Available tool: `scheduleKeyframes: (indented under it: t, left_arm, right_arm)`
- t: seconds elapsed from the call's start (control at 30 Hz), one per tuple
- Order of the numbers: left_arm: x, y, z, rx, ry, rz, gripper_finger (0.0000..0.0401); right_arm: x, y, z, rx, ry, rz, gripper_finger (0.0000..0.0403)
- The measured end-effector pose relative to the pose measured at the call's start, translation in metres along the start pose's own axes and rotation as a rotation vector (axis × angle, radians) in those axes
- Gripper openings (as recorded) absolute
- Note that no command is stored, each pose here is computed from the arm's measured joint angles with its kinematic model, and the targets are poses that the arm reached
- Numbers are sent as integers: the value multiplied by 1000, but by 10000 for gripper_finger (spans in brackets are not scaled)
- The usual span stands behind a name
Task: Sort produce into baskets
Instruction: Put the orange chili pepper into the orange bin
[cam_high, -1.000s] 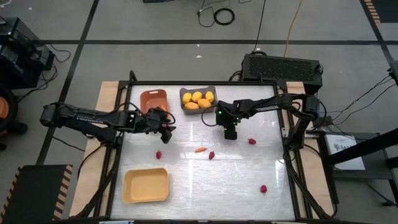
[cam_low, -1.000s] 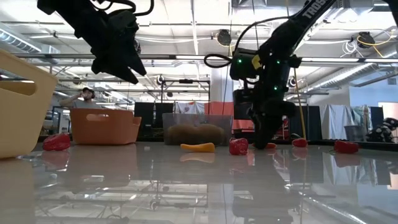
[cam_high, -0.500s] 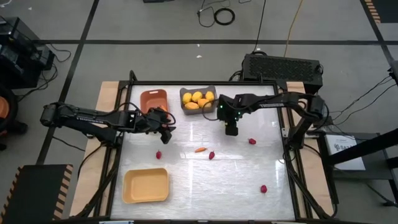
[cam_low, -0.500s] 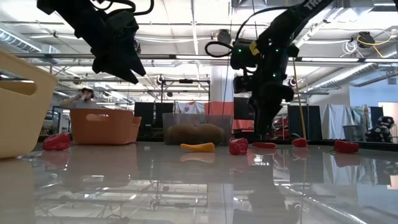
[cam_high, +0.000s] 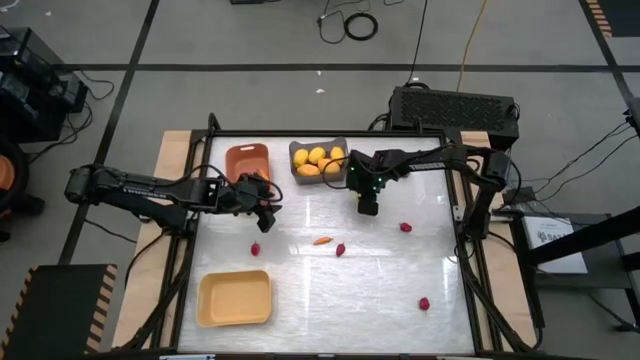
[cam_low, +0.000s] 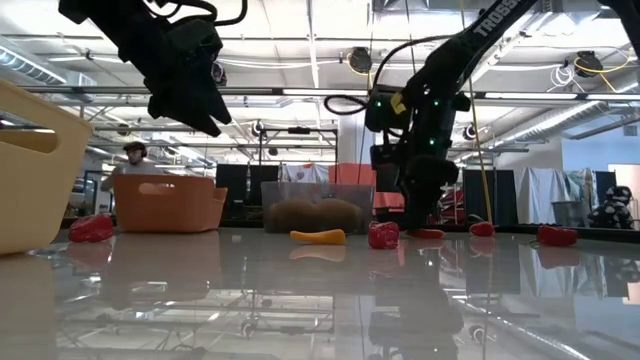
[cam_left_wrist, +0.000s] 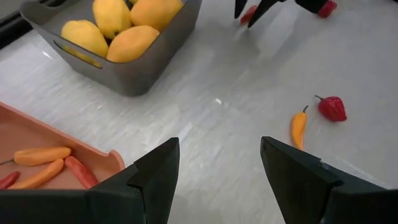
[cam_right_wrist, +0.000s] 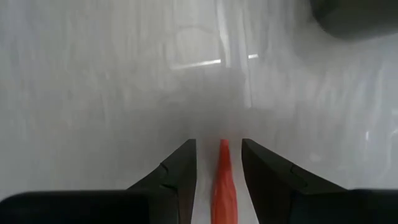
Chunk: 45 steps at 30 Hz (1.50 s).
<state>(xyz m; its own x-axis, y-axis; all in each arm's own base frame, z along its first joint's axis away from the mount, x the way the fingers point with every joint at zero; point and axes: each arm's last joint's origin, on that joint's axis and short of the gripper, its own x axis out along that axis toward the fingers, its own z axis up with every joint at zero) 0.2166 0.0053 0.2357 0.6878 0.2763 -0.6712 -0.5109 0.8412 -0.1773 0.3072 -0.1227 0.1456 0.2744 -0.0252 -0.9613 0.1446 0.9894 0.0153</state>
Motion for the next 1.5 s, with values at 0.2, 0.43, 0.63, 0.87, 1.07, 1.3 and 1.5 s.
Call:
scheduleKeyframes:
  t: [0.2, 0.43, 0.63, 0.87, 1.07, 1.3, 1.5]
  left_arm:
    - [0, 0, -1, 2, 14, -3, 233]
    - [0, -1, -2, -24, 30, -31, 233]
    - [-2, -5, -4, -33, 41, -57, 233]
    - [-4, -11, -9, -7, 58, -78, 233]
    - [-12, -7, -21, 15, 155, -34, 233]
    - [-35, 6, -30, 27, 232, 11, 233]
    - [-60, 24, -37, 22, 233, 87, 233]
  right_arm:
    - [10, -3, 1, 46, 12, 2, 119]
    - [11, -5, -1, 111, 22, 2, 68]
    - [11, -4, -2, 146, 38, 13, 8]
    - [3, 2, 0, 233, 9, 22, 5]
    - [-27, 22, 18, 287, -206, 110, 2]
    - [-50, 58, 66, 337, -683, 282, 2]
    - [-55, 73, 120, 351, -897, 387, 2]
